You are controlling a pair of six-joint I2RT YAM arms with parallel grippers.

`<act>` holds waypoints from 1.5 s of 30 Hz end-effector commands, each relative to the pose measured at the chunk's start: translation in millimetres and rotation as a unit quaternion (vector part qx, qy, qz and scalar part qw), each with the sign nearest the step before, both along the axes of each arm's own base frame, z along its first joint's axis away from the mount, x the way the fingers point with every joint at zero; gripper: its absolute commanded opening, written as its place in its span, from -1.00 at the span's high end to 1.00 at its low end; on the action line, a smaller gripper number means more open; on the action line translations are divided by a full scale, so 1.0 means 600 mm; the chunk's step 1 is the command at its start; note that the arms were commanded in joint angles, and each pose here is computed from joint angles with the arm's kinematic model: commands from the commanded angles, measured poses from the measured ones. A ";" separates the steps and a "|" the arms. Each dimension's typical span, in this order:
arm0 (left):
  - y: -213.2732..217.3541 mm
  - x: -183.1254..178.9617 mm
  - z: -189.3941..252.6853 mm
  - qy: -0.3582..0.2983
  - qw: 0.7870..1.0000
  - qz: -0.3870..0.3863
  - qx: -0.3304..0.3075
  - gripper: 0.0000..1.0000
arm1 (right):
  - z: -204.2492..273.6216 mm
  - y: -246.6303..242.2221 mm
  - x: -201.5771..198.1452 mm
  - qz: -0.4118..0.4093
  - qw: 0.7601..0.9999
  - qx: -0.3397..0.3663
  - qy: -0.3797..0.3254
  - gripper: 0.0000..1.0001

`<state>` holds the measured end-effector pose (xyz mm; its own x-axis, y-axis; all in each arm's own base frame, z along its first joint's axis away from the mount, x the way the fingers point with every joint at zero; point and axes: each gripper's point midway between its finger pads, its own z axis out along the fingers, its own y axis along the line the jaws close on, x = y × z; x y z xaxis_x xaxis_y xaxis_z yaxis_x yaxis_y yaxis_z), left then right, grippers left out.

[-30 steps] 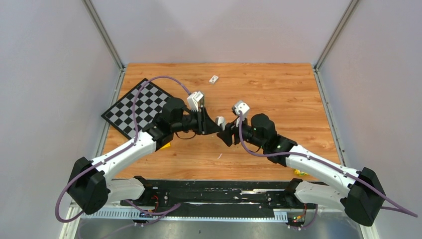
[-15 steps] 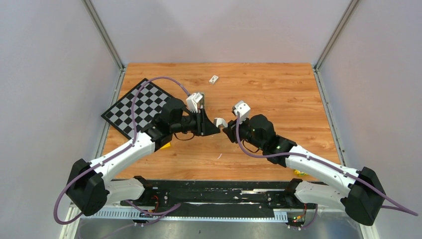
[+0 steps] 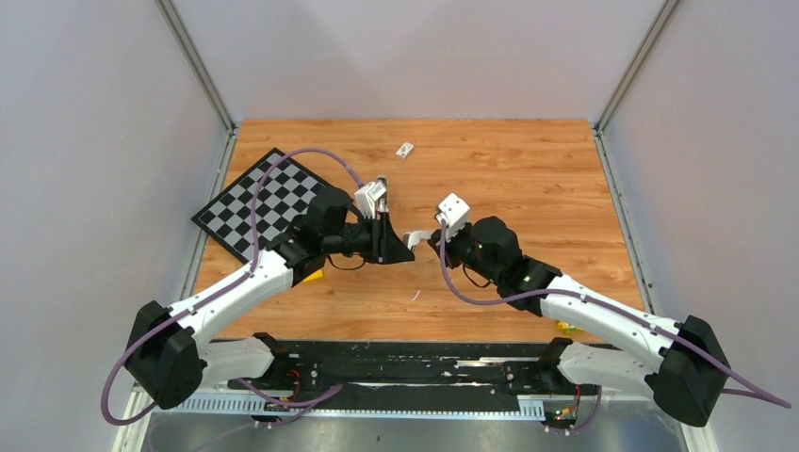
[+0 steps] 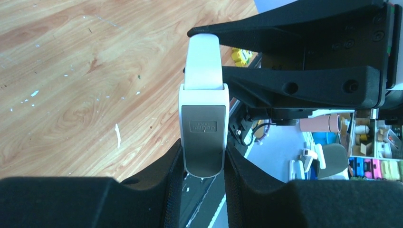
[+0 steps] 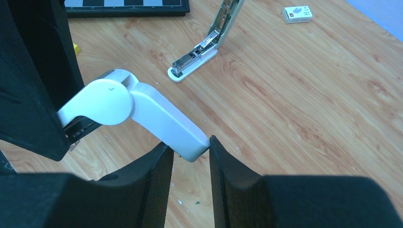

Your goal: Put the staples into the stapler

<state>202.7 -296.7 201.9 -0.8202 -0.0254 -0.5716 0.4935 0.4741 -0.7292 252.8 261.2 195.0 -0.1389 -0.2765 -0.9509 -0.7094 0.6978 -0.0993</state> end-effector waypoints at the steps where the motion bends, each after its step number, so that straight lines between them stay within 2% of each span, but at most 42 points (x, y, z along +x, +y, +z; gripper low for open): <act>1: 0.002 -0.042 -0.019 0.039 0.997 -0.061 0.015 1.00 | 0.045 -0.016 0.031 -0.027 0.997 0.000 -0.068 0.31; 10: 0.015 -0.049 -0.038 0.042 0.995 -0.077 0.056 1.00 | 0.049 -0.021 0.046 -0.019 0.995 -0.029 -0.094 0.28; 16: 0.016 -0.019 -0.028 0.037 0.998 -0.034 0.034 1.00 | 0.019 -0.005 0.026 0.008 0.999 -0.026 -0.033 0.20; 19: 0.020 0.006 -0.011 0.024 1.000 0.001 0.011 1.00 | 0.007 -0.018 0.010 -0.016 1.000 0.009 0.008 0.00; 23: 0.021 0.026 0.012 0.004 1.000 0.023 -0.015 1.00 | 0.012 -0.017 -0.021 -0.021 0.992 0.099 0.071 -0.34; 25: 0.019 0.033 0.025 -0.009 0.999 0.028 -0.028 1.00 | 0.026 -0.008 -0.035 -0.014 0.984 0.153 0.094 -0.54; 27: 0.017 0.039 0.042 -0.026 0.998 0.035 -0.047 1.00 | 0.038 -0.002 -0.044 -0.020 0.970 0.212 0.121 -0.64; 31: 0.012 0.041 0.068 -0.045 0.995 0.036 -0.077 1.00 | 0.087 0.017 -0.058 -0.013 0.925 0.339 0.169 -0.64; 34: 0.010 0.035 0.084 -0.059 0.994 0.024 -0.094 1.00 | 0.124 0.019 -0.056 -0.014 0.899 0.400 0.180 -0.60; 40: 0.011 0.016 0.107 -0.081 0.990 0.001 -0.117 1.00 | 0.190 0.033 -0.070 0.033 0.855 0.481 0.193 -0.62; 45: 0.009 -0.003 0.135 -0.094 0.984 -0.021 -0.149 1.00 | 0.206 0.053 -0.075 0.063 0.837 0.500 0.213 -0.62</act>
<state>211.4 -289.9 257.5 -0.7394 -0.1672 -0.6521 0.5838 0.3232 -0.7448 214.2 286.3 295.1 -0.5099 0.5513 -0.6604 -0.5916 0.3326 0.7344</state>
